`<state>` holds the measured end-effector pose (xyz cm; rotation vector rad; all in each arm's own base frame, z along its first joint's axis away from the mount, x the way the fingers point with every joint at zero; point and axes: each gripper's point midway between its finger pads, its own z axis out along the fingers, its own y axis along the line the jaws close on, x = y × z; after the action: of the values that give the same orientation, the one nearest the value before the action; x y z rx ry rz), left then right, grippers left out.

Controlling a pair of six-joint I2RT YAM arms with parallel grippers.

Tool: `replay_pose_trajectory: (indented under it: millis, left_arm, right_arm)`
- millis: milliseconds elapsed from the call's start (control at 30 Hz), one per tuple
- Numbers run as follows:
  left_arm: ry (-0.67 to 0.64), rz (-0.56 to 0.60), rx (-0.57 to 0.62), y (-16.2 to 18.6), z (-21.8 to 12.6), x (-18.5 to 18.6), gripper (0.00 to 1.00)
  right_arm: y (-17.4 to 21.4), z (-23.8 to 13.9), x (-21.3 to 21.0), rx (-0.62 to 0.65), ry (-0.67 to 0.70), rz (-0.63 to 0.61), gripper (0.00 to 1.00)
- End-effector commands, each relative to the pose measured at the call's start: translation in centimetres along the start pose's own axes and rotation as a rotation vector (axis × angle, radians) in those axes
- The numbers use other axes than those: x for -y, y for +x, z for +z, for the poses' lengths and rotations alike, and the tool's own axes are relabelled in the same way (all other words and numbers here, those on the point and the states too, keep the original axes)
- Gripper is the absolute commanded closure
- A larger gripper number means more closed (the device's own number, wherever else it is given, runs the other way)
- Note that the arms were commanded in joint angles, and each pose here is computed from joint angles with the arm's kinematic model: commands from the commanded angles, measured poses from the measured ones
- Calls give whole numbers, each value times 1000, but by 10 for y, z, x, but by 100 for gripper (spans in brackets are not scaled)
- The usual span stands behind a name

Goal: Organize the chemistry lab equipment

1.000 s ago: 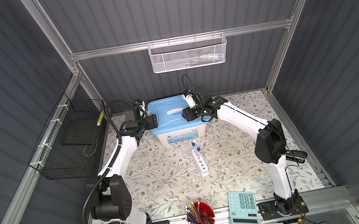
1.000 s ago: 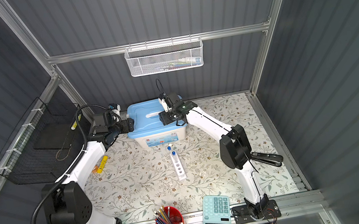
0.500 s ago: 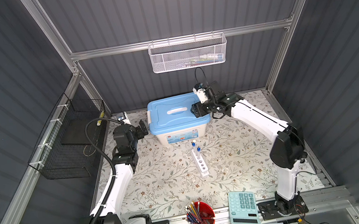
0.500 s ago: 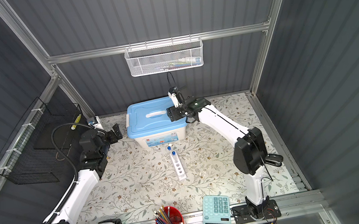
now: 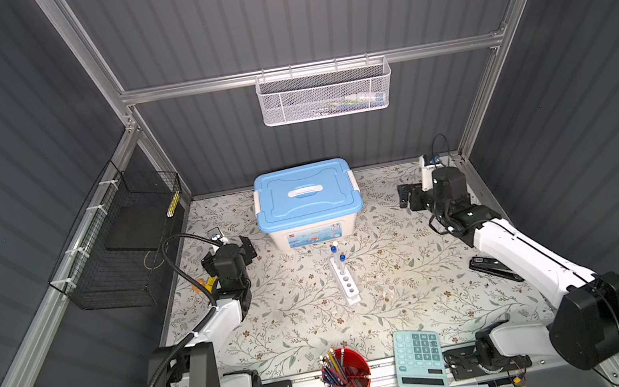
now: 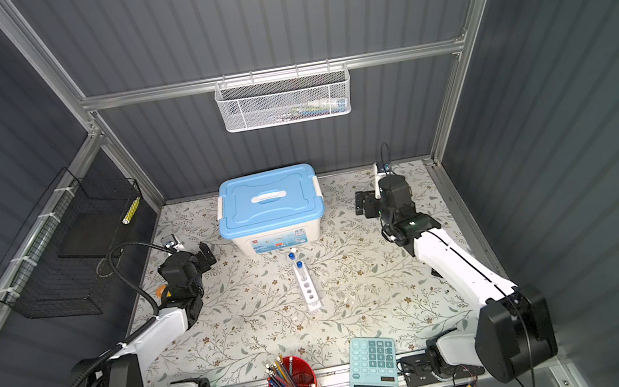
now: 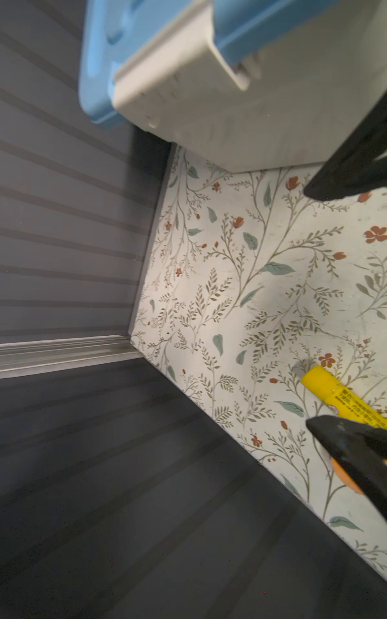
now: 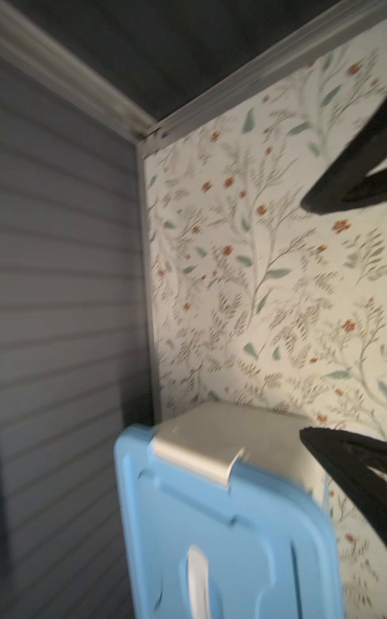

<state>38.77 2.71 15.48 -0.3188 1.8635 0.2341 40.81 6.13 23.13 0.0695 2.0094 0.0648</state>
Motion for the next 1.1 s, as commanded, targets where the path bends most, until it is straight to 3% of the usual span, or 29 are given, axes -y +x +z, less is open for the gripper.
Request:
replay_pose_trajectory:
  millis: [0,100,200,300,633,800,1067]
  left_arm:
    - [-42,32,46,6,3,-6,0]
    - [-36,68,49,18,7,-5,0]
    - [-15,94,18,32,14,0,0]
    - [11,107,-35,51,20,5,0]
    - [127,145,37,72,27,25,0]
    - [226,212,-36,80,36,46,0]
    - [224,187,-80,81,43,43,0]
  right_arm:
    - [6,-3,49,97,169,54,1]
    - [35,-5,92,89,314,99,1]
    - [57,-6,114,102,366,126,1]
    - [63,-4,116,165,358,61,1]
    - [87,-5,113,299,298,2,1]
    - [99,0,103,324,233,-28,1]
    - [101,5,101,324,219,-40,1]
